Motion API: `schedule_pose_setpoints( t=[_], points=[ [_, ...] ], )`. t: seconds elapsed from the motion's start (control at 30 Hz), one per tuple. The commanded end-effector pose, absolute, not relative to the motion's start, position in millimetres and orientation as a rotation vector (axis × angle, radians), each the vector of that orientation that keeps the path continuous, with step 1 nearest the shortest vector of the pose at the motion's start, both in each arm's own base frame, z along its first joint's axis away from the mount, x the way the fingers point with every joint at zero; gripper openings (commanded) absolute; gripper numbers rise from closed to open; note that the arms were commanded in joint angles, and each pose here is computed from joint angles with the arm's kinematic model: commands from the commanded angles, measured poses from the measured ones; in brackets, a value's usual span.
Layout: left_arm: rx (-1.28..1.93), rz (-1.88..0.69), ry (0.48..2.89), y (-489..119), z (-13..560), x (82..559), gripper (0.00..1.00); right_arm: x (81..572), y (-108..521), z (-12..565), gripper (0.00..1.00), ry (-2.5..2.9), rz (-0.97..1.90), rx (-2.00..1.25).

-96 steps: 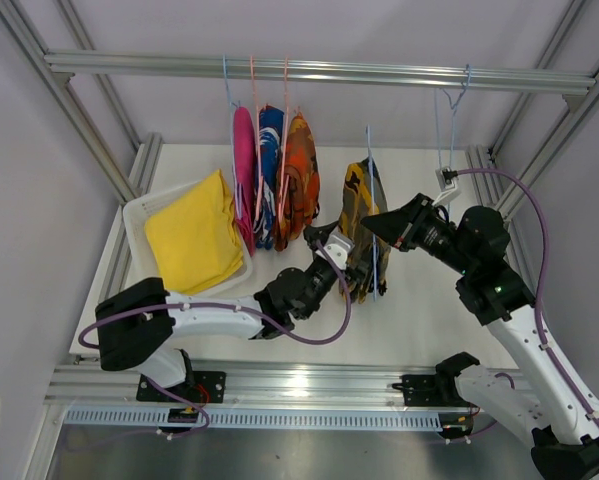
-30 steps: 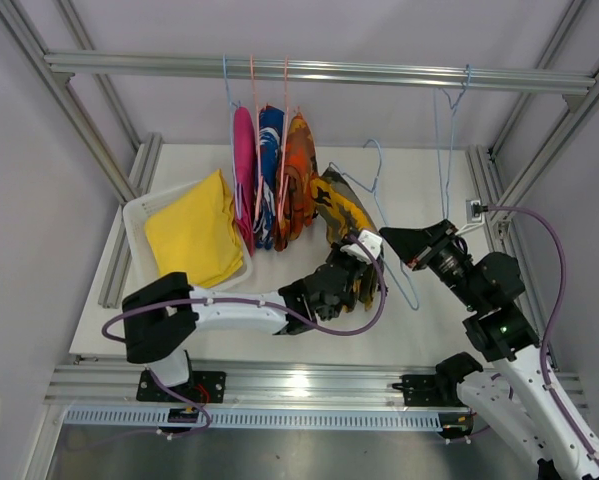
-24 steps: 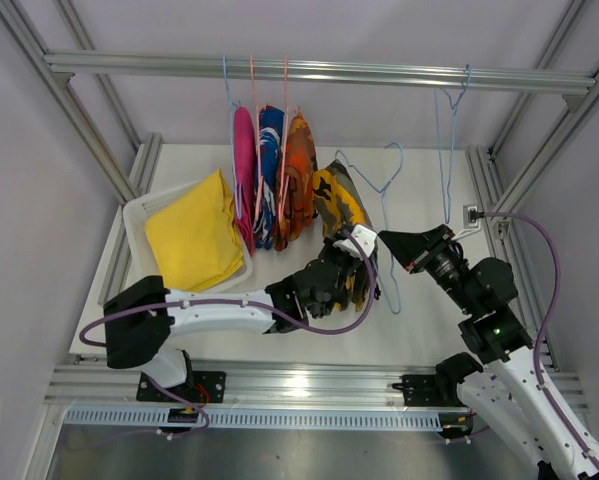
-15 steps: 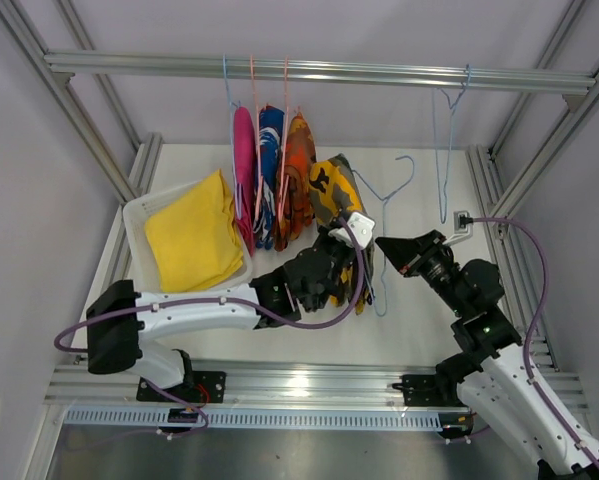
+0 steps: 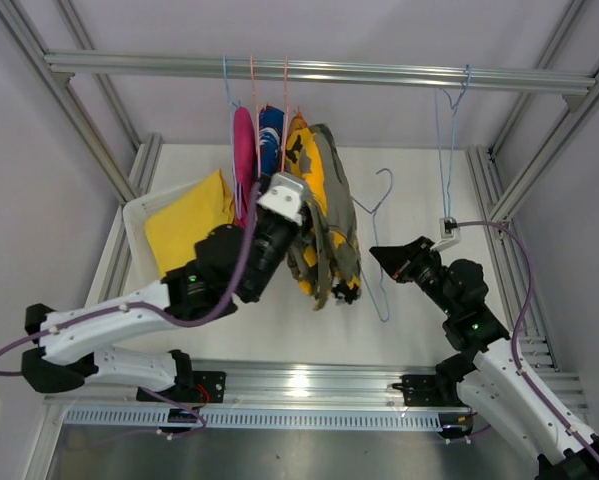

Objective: Remove the trousers from the hanger

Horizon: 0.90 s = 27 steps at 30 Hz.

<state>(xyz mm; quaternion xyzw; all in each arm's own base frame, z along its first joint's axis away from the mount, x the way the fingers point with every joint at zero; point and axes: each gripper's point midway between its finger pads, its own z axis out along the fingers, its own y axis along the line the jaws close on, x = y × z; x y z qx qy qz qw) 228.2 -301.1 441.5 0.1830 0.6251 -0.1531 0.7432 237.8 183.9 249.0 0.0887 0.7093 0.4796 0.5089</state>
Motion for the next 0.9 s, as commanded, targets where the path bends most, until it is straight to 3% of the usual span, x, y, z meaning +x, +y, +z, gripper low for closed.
schedule_pose_setpoints(
  t=[0.0,0.57,0.87],
  points=[
    [0.226,-0.564,1.250,-249,531,202,0.01,241,182,256,0.00,1.659,1.125,0.183],
    [0.161,-0.842,1.071,-122,619,136,0.01,241,179,224,0.00,1.737,1.059,0.166],
    [-0.048,-0.630,0.987,-42,656,148,0.01,241,180,205,0.00,1.778,1.053,0.155]
  ],
)
